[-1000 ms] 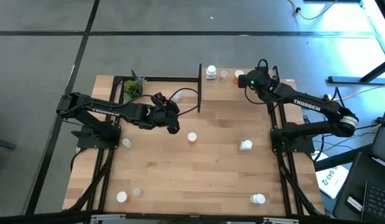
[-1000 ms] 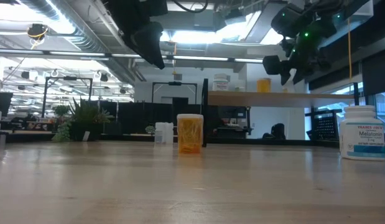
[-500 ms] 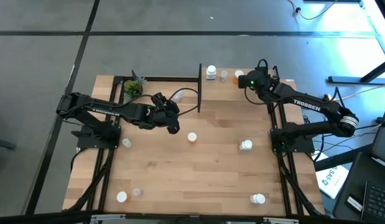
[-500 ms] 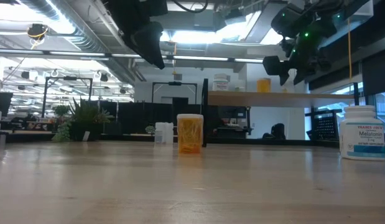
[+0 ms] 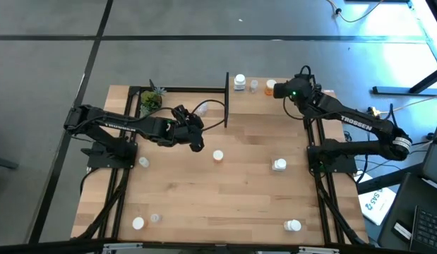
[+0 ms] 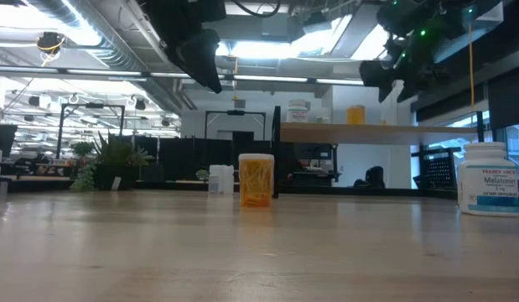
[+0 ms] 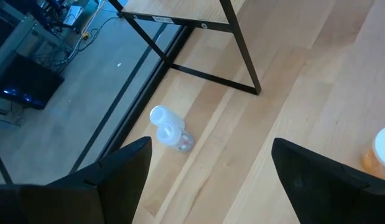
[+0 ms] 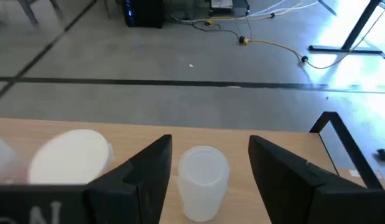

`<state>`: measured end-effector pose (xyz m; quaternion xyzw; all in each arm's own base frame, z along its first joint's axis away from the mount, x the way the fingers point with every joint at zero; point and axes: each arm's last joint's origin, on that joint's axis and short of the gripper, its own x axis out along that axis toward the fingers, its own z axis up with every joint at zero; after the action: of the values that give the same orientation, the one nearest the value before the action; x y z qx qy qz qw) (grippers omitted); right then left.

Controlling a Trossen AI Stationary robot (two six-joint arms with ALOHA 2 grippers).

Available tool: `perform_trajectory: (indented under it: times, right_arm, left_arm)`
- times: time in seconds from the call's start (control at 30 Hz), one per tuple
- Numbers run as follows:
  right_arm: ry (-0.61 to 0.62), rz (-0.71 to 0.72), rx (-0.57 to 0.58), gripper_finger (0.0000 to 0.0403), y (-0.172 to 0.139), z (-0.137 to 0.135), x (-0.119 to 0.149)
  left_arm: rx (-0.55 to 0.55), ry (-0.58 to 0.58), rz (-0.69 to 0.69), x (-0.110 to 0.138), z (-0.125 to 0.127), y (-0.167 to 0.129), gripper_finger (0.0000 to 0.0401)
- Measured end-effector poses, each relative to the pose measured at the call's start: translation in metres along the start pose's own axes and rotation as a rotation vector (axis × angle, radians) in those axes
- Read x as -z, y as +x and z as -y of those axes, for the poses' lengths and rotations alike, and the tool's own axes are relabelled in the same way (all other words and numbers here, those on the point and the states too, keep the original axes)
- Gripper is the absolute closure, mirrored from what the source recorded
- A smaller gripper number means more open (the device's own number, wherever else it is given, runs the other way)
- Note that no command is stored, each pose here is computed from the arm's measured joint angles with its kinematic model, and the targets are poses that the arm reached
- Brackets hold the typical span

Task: Pick and place medicine bottles onto shelf by color
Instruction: Put the bottom yellow transparent pill bottle on the shelf aligned with the other yellow transparent pill bottle

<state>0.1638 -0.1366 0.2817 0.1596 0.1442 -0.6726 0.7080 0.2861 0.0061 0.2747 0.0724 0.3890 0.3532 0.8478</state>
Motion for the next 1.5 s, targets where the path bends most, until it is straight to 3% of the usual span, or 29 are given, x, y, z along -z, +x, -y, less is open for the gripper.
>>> perform_trajectory:
  times: [0.27,0.63,0.77,0.97,1.1,1.3,1.5]
  right_arm:
    - [-0.056,0.109,-0.096,0.0188,-0.032,0.002,-0.011]
    - [-0.277,0.284,-0.392,0.0188,-0.085,-0.01,-0.017]
    - [-0.485,0.305,-0.621,0.0188,-0.102,-0.019,-0.008]
    - [-0.754,0.315,-1.079,0.0188,-0.126,-0.028,0.009]
    - [-0.889,0.314,-1.271,0.0189,-0.134,-0.034,0.021]
    - [-0.98,0.293,-1.341,0.0189,-0.139,-0.05,0.037]
    - [-0.969,0.238,-1.362,0.0189,-0.141,-0.062,0.047]
  left_arm:
    - [0.0,0.0,0.0,0.0,0.0,0.0,0.0074]
    - [0.0,-0.001,0.0,0.0,0.0,0.0,0.0074]
    - [0.0,0.0,0.0,0.0,0.0,0.0,0.0074]
    - [0.0,0.0,0.0,0.0,0.0,0.0,0.0074]
    - [0.0,0.0,0.0,0.0,0.0,0.0,0.0074]
    - [0.0,0.0,0.0,0.0,0.0,0.0,0.0074]
    - [0.0,0.0,0.0,0.0,0.0,0.0,0.0074]
